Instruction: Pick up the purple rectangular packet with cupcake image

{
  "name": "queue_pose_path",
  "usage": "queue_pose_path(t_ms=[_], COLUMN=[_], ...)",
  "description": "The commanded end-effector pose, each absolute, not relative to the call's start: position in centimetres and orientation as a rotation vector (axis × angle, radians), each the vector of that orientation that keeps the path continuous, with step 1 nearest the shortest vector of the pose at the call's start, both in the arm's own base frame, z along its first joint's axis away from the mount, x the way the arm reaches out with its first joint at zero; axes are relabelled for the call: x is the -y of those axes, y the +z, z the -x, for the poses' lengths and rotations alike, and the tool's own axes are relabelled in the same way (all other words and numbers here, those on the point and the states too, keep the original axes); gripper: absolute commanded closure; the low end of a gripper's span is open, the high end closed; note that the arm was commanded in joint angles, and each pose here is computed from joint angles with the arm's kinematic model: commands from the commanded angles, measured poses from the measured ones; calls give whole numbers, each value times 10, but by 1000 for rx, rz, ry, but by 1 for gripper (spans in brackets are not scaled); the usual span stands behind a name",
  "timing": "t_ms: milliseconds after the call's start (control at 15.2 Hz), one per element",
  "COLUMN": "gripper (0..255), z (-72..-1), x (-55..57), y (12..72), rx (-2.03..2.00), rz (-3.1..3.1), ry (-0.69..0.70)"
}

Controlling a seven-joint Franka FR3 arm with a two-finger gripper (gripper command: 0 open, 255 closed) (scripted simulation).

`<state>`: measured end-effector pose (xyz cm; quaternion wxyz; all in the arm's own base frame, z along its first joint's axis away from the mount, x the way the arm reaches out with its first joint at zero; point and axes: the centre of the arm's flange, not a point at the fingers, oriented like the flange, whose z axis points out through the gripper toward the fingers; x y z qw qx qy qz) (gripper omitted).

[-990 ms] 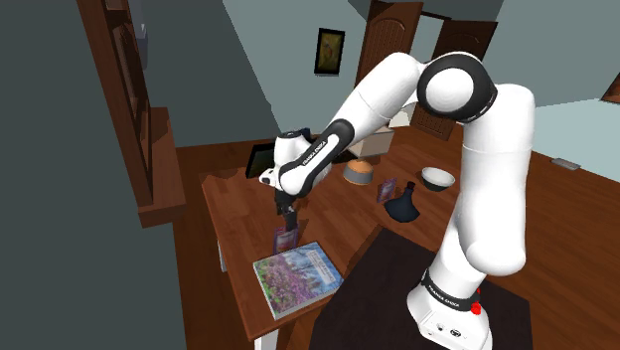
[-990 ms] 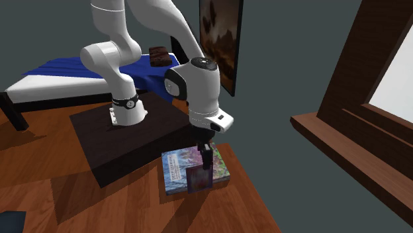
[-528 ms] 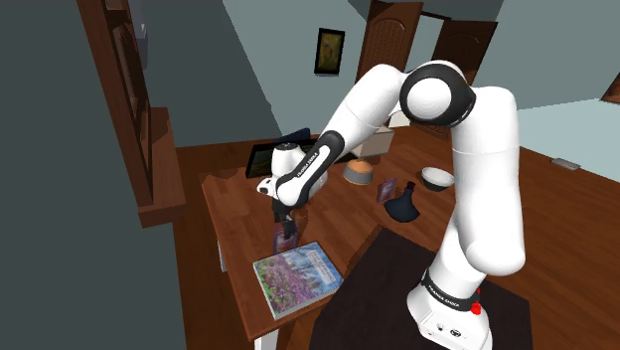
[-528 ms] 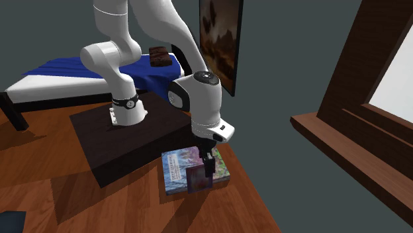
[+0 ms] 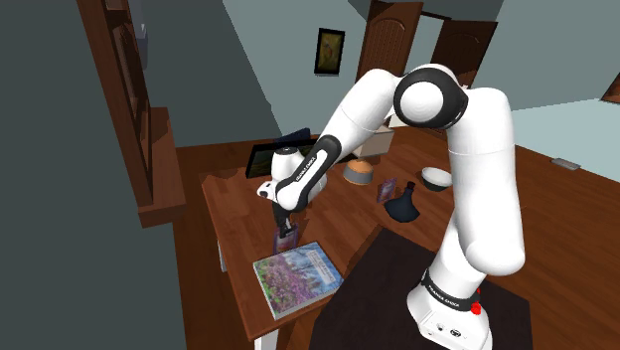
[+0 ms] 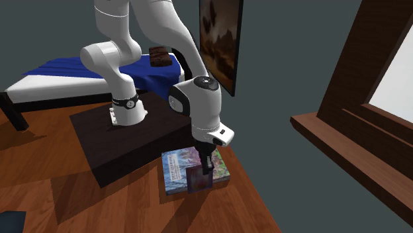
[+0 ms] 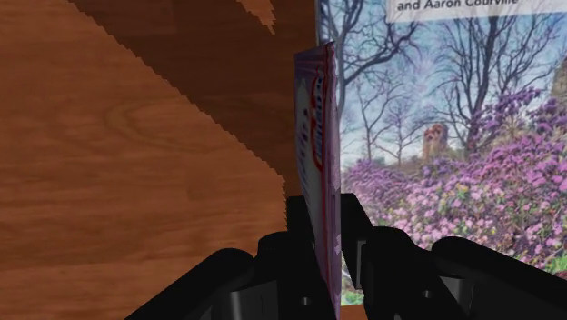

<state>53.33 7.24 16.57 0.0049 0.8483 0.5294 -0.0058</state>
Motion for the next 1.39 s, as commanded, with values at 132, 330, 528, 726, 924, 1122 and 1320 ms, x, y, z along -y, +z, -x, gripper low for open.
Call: queue_pose_path(t_ms=[132,330,528,726,924,1122,1320], gripper=[255,255,255,255,255,255,255], z=[-533,-533,-534,-534,-534,-534,-533], x=[-72,-73,-73,-73,-73,-73,-73], y=[165,171,187,203,219,235,246], rx=[-1658,-1658,-1658,-1658,-1658,-1658,-1658], rz=[-2657,-2657,-2657,-2657,-2657,-2657,-2657], ry=[-19,-19,-19,-19,-19,-19,-19])
